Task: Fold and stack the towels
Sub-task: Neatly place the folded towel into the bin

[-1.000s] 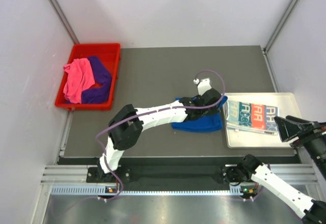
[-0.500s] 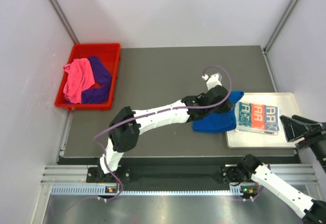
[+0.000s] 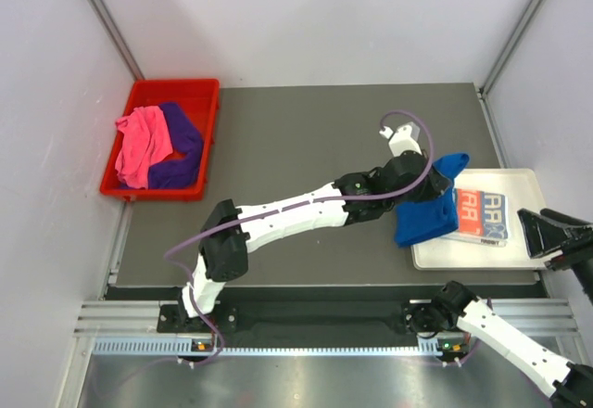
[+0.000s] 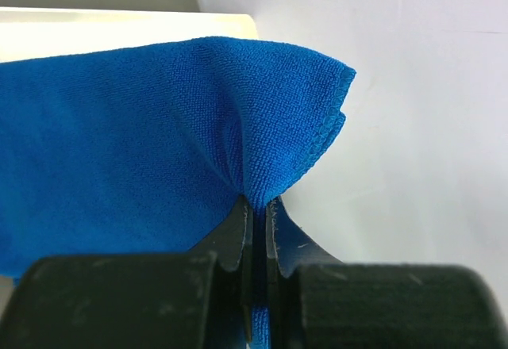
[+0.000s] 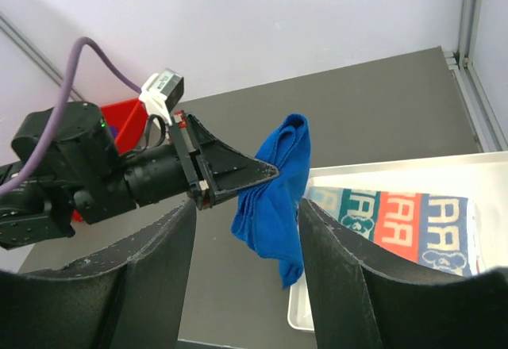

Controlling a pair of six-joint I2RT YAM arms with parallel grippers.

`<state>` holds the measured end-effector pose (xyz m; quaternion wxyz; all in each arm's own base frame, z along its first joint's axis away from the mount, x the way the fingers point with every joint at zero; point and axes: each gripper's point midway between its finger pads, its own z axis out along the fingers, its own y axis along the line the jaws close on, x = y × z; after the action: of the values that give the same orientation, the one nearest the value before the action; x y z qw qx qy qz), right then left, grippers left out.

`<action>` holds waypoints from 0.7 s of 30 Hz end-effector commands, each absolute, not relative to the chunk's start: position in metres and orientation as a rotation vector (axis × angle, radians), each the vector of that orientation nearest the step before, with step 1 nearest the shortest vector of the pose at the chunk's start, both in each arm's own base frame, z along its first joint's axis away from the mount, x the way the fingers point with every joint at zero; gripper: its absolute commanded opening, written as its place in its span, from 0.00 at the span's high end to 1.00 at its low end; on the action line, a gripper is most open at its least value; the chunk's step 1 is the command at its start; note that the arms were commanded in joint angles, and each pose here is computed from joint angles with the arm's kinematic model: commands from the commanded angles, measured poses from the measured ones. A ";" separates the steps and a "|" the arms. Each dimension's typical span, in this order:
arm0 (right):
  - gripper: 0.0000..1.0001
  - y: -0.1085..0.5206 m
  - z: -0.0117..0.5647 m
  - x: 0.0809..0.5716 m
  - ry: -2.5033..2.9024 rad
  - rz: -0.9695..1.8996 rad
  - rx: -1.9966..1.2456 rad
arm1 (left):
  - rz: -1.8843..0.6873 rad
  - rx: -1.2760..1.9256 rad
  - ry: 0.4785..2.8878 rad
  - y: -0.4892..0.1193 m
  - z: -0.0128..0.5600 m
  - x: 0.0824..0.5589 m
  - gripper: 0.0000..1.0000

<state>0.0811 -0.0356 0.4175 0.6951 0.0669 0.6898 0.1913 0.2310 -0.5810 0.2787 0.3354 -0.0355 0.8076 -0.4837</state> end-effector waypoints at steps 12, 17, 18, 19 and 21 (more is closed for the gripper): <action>0.46 -0.035 0.427 0.087 1.538 0.406 0.139 | -1.379 -0.103 1.880 -0.576 0.381 0.222 1.00; 0.46 -0.036 0.428 0.085 1.536 0.407 0.140 | -1.382 -0.086 1.869 -0.579 0.387 0.221 1.00; 0.46 -0.036 0.428 0.086 1.537 0.406 0.139 | -1.388 -0.085 1.866 -0.580 0.389 0.221 1.00; 0.46 -0.036 0.428 0.086 1.536 0.406 0.141 | -1.388 -0.083 1.868 -0.580 0.389 0.221 1.00; 0.47 -0.035 0.428 0.086 1.538 0.407 0.140 | -1.401 -0.070 1.868 -0.585 0.388 0.219 1.00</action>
<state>0.0817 -0.0372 0.4203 0.6962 0.0699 0.6894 0.1878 0.2225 -0.5866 0.3374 0.3742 -0.0251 0.7735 -0.5110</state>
